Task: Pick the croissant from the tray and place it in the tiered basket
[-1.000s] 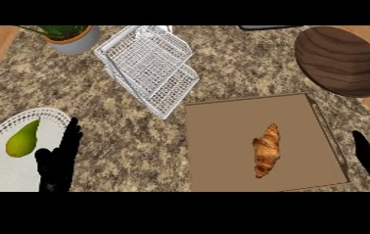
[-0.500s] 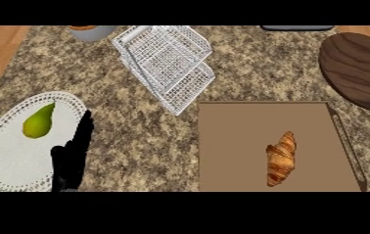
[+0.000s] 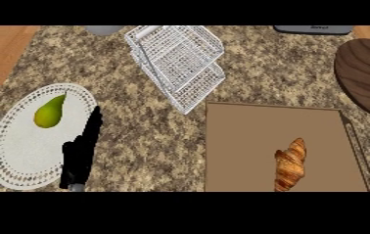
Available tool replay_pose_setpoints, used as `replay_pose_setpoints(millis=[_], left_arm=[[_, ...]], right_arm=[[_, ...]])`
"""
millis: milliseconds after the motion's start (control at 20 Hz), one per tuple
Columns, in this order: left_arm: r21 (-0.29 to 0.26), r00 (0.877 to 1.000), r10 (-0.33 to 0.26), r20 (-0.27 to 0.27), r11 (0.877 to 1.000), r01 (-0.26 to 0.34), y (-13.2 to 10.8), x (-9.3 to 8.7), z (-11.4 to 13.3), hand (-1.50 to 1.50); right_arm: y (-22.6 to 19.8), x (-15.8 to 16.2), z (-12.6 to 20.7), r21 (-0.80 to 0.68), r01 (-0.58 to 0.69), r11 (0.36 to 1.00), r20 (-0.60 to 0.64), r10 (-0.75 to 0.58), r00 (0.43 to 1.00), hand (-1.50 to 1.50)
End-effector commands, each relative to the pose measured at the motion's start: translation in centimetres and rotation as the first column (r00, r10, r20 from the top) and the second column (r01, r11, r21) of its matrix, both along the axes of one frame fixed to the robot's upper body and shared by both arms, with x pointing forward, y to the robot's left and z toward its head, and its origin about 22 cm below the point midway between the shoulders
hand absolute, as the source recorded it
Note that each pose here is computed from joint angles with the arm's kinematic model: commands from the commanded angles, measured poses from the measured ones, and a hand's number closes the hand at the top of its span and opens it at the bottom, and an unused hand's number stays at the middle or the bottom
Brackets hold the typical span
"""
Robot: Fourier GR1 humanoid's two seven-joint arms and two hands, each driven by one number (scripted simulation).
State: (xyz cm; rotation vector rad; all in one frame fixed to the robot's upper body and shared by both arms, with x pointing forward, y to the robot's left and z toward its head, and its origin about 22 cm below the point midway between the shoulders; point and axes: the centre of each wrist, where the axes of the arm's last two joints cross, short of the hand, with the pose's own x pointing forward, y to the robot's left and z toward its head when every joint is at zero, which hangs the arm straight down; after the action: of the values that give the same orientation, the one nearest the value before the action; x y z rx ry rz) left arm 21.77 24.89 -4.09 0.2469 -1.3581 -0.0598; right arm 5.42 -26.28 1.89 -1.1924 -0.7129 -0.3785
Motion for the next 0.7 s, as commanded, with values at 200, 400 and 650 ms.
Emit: replay_pose_setpoints(millis=[200, 400, 650], left_arm=[[-0.018, 0.999, -0.044, -0.027, 0.999, 0.044, -2.2, 0.5, -0.2, 0.0], [-0.021, 1.0, -0.021, -0.023, 1.0, 0.02, -1.9, 0.7, 0.1, 0.0], [0.002, 0.999, -0.011, -0.036, 1.0, 0.011, -1.5, 0.1, -0.3, 0.0]], right_arm=[[2.0, 2.7, 3.0, -0.035, 0.076, 0.996, -0.204, -0.082, 0.976, -1.5], [3.2, 4.3, 3.3, -0.014, 0.083, 0.996, -0.357, -0.082, 0.931, -1.5], [4.5, 6.7, 5.0, 0.011, 0.078, 0.997, -0.407, -0.067, 0.911, -1.5]])
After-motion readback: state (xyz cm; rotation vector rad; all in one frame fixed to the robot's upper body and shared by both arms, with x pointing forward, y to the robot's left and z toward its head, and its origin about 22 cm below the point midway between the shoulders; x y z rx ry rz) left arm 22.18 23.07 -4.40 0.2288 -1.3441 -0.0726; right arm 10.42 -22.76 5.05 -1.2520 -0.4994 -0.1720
